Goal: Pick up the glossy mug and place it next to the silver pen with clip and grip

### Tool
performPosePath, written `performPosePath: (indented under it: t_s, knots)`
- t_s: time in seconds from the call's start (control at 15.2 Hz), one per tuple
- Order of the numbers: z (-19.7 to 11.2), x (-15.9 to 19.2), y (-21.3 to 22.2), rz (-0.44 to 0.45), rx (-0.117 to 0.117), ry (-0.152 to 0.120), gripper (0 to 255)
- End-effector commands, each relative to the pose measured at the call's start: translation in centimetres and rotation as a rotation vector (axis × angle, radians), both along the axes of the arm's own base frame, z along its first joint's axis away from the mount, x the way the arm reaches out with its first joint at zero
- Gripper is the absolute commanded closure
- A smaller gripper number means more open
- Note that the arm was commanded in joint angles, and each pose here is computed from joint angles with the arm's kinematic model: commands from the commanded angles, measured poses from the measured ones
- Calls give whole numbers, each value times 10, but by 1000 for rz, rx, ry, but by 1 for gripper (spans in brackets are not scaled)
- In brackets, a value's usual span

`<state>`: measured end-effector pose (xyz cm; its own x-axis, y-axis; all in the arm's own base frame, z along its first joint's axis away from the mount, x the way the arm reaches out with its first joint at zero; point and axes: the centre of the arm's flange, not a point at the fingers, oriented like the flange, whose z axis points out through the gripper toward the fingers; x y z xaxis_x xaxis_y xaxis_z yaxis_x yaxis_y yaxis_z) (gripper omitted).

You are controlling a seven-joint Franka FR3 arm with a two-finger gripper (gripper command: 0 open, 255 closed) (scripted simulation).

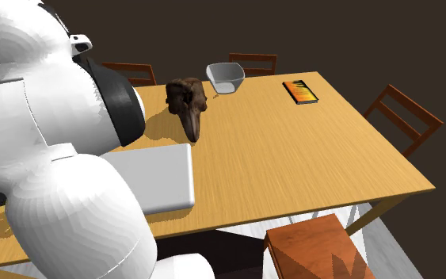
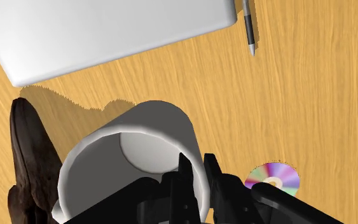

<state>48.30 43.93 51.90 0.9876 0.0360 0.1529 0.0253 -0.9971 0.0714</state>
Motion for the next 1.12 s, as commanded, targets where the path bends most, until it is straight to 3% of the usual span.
performPosePath:
  t_s: [0.0, 1.06]
  knots:
    - [-8, -1, 9, -2, 0, 0, 255]
    - [-93, -1, 9, -2, 0, 0, 255]
